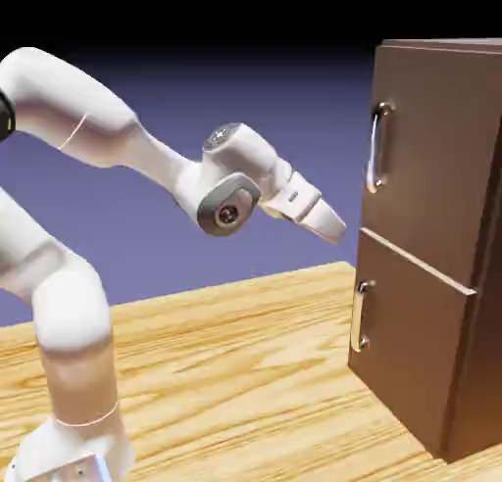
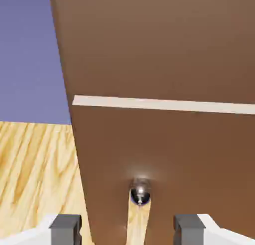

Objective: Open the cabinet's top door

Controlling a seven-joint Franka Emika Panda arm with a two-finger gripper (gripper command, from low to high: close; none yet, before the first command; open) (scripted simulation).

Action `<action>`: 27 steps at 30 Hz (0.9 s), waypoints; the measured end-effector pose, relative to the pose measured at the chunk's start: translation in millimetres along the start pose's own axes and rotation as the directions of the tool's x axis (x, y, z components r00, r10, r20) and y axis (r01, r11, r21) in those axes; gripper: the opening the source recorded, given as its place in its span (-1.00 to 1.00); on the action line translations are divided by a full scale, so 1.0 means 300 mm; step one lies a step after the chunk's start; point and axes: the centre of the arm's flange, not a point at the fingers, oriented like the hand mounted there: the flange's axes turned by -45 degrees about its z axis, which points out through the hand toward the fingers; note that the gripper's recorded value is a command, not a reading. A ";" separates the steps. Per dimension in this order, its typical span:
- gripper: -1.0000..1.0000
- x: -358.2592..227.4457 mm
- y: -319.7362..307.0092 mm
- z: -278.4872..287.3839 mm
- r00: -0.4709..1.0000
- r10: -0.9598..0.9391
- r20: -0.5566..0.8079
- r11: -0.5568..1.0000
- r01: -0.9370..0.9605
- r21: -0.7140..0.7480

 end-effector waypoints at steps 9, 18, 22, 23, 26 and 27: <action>0.00 0.060 0.092 -0.059 0.998 0.035 -0.061 0.999 -0.035 0.003; 0.00 0.091 0.152 -0.114 0.988 0.060 -0.142 0.998 -0.058 0.018; 0.00 0.098 0.167 -0.134 0.981 0.067 -0.184 0.998 -0.064 0.027; 0.00 0.100 0.169 -0.138 0.978 0.069 -0.195 0.997 -0.065 0.029; 0.00 0.104 0.174 -0.151 0.970 0.073 -0.230 0.997 -0.067 0.035; 0.00 0.105 0.175 -0.154 0.967 0.074 -0.242 0.997 -0.067 0.036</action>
